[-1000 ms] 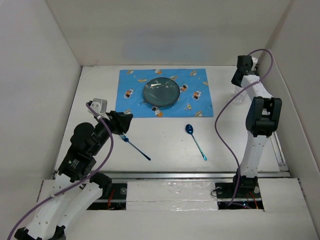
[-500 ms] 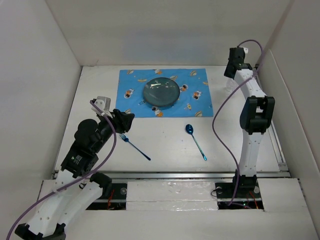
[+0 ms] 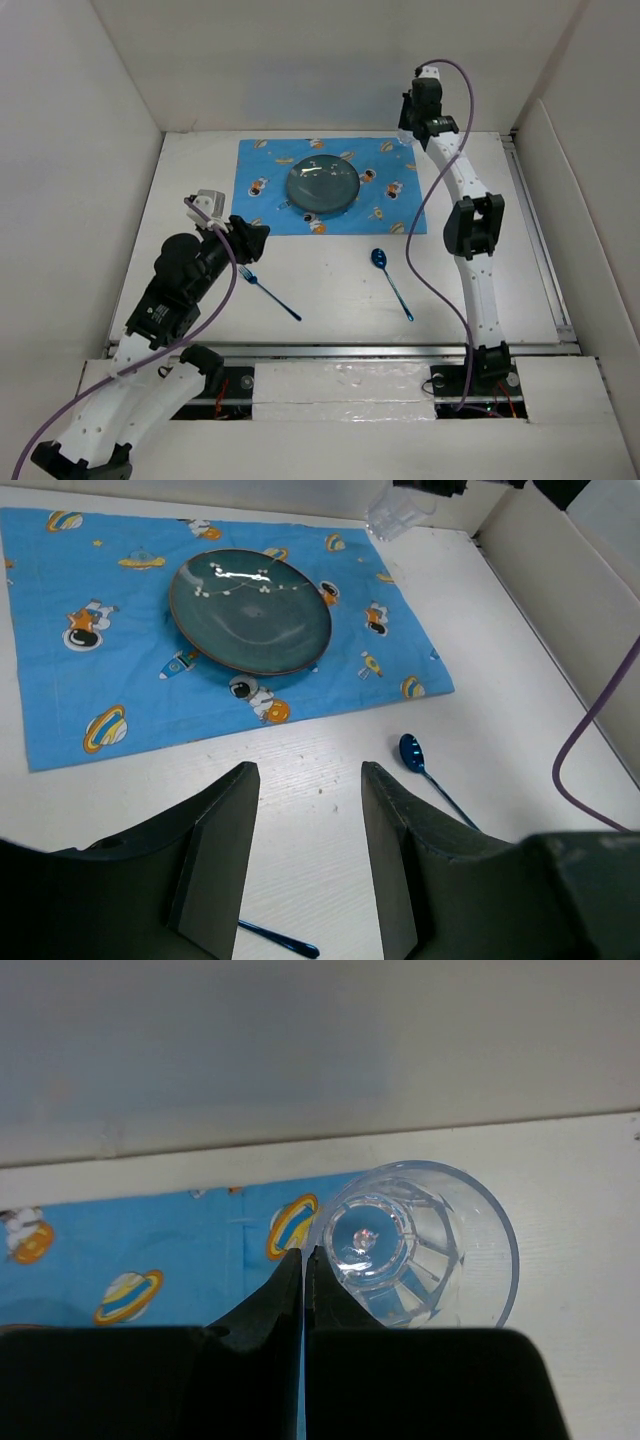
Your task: Set the dinner table for one person
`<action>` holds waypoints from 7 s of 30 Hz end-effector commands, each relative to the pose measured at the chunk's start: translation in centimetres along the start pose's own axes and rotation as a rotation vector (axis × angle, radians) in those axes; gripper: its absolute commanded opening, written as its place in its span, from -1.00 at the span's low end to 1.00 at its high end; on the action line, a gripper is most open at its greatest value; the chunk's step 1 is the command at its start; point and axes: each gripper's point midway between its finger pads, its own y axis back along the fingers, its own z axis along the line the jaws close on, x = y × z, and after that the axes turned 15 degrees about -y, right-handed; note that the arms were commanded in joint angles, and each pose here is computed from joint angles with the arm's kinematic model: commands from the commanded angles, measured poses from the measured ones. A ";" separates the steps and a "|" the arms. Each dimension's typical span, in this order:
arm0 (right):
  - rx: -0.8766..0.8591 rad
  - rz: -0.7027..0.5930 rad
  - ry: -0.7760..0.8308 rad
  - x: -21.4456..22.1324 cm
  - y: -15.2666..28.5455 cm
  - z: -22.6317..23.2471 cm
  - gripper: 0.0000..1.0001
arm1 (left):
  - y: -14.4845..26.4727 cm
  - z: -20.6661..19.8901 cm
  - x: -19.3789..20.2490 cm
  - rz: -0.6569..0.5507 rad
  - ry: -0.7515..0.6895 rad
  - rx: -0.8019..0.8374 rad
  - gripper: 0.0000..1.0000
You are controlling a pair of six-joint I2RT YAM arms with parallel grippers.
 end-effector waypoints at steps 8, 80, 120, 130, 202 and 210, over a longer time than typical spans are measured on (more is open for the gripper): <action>-0.046 -0.097 0.024 -0.4 -2.8 1.0 -1.00 | -0.2 0.5 -1.9 -0.053 -0.009 -0.013 -0.17; 0.042 0.540 0.154 33.8 31.9 -5.6 -1.00 | 1.8 -0.5 -3.1 -0.128 -0.002 0.040 -0.49; 0.068 0.372 0.049 17.4 3.6 0.7 -1.00 | 1.6 -0.4 -3.0 -0.122 -0.008 0.037 -0.48; 0.094 0.413 0.069 19.5 2.6 -0.8 -0.99 | 0.9 -0.7 -2.3 -0.086 -0.013 0.055 -0.48; -0.495 0.284 -0.347 24.3 17.4 34.8 -1.00 | 3.3 2.6 -4.3 -0.190 0.076 -0.147 0.00; -0.451 0.266 -0.492 24.8 13.0 33.9 -1.00 | 3.1 2.0 -4.4 -0.201 0.068 -0.110 0.00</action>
